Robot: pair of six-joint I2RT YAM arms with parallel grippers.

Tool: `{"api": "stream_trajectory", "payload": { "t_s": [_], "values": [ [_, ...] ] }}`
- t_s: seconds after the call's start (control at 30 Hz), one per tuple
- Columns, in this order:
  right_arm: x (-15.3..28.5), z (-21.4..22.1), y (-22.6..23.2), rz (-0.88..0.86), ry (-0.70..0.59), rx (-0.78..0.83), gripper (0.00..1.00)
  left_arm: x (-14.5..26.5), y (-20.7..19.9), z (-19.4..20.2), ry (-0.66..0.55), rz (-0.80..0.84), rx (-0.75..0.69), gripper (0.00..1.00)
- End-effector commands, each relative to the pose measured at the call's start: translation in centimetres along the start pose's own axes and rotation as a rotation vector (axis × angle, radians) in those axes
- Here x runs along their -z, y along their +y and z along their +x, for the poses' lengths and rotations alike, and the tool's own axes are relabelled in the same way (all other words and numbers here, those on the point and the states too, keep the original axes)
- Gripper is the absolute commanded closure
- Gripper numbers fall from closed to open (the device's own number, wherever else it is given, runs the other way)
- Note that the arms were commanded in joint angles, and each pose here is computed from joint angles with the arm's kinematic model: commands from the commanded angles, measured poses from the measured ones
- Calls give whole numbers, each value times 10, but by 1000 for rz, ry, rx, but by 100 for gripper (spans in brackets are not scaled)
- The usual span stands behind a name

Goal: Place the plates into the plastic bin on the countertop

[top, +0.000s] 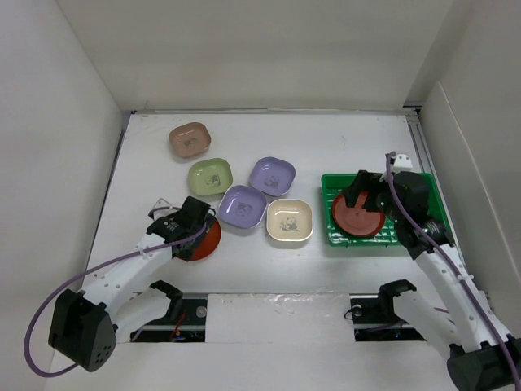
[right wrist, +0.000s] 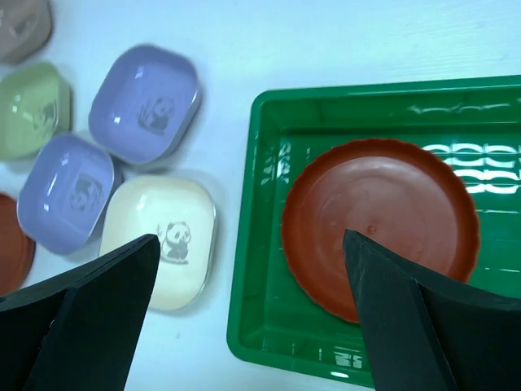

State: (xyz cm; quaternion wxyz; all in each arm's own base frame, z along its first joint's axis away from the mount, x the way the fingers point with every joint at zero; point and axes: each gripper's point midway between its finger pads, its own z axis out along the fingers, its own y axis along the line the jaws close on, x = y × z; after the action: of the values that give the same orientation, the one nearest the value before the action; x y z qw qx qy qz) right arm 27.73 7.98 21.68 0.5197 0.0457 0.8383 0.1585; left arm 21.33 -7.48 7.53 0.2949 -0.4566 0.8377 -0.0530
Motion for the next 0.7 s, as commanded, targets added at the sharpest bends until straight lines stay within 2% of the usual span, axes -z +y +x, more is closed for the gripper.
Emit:
{"api": "stream_trajectory", "payload": {
  "t_s": [0.0,0.13,0.4,0.67],
  "values": [
    [2,-18,27,-87,-43,66,0,-6,27,27,107,-77,92,0],
    [-3,-14,36,-116,-39,87,0,-6,34,50,209,-73,110,0],
    [-2,-13,43,-163,-47,98,0,0,39,59,248,-98,135,0],
    [4,-17,52,-213,-66,101,0,-8,34,30,87,-157,132,0]
  ]
}}
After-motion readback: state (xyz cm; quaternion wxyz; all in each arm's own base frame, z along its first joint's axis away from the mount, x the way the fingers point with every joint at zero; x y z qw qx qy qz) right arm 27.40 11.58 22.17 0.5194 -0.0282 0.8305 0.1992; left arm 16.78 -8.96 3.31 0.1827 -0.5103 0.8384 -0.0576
